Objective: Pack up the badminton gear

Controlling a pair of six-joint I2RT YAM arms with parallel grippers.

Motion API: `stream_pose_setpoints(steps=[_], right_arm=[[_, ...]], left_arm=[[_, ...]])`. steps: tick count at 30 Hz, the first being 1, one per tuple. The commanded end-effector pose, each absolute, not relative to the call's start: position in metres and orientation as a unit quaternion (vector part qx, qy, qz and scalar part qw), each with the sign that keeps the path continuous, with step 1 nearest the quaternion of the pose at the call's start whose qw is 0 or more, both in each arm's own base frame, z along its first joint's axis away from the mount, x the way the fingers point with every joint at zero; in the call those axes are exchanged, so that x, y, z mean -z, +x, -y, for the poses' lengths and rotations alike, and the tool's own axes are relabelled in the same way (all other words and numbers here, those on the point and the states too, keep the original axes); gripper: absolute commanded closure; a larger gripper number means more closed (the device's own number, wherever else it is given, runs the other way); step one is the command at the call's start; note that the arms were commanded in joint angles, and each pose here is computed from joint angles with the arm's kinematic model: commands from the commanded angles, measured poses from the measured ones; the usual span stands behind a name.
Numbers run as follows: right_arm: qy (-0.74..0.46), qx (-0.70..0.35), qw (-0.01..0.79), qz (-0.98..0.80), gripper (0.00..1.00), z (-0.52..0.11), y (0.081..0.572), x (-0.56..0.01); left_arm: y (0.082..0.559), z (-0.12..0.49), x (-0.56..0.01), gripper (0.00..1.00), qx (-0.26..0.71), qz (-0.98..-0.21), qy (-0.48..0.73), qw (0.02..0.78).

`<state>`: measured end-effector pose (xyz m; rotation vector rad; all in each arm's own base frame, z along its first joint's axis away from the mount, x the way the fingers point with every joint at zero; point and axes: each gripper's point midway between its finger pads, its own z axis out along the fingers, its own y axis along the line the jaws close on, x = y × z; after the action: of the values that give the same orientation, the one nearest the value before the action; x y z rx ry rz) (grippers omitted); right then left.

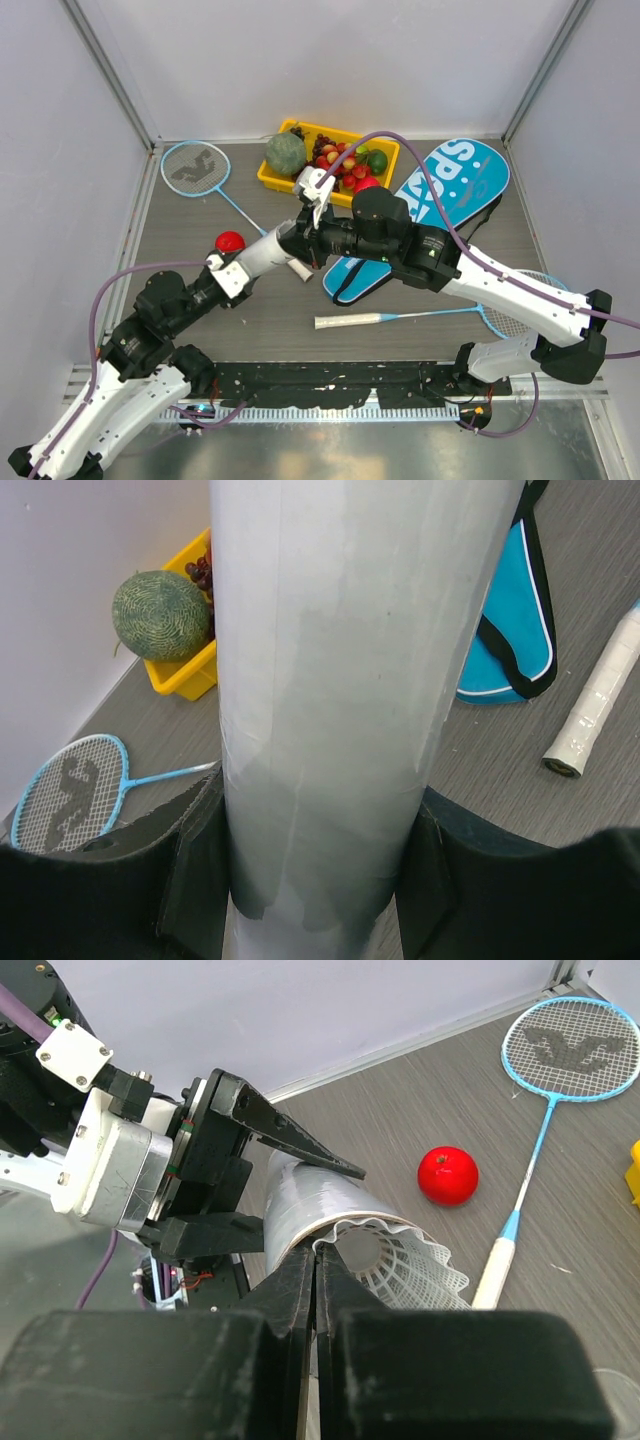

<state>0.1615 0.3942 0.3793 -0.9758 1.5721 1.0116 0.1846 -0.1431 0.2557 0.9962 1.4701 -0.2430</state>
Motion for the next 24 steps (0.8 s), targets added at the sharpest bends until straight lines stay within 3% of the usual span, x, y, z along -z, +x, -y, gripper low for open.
stream_pose_setpoints(steps=[1,7,9,10,16,24], right_arm=[[-0.405,-0.462,0.485,-0.622,0.95,-0.408,0.146,-0.394],[-0.401,-0.484,0.471,-0.619,0.95,-0.413,0.14,-0.389],[-0.397,-0.486,0.466,-0.624,0.88,-0.414,0.14,-0.387],[-0.394,-0.489,0.462,-0.626,0.8,-0.414,0.139,-0.387],[-0.361,-0.491,0.49,-0.624,0.52,-0.391,0.139,-0.416],[-0.311,-0.485,0.534,-0.619,0.32,-0.349,0.141,-0.449]], left_arm=[[0.184,0.148,-0.291,0.59,0.109,-0.591,0.434,0.671],[0.183,0.15,-0.295,0.59,0.113,-0.584,0.435,0.675],[0.183,0.149,-0.295,0.59,0.112,-0.584,0.435,0.676],[0.183,0.15,-0.296,0.59,0.113,-0.584,0.435,0.677],[0.184,0.147,-0.293,0.59,0.104,-0.587,0.433,0.676],[0.183,0.144,-0.289,0.59,0.103,-0.591,0.43,0.675]])
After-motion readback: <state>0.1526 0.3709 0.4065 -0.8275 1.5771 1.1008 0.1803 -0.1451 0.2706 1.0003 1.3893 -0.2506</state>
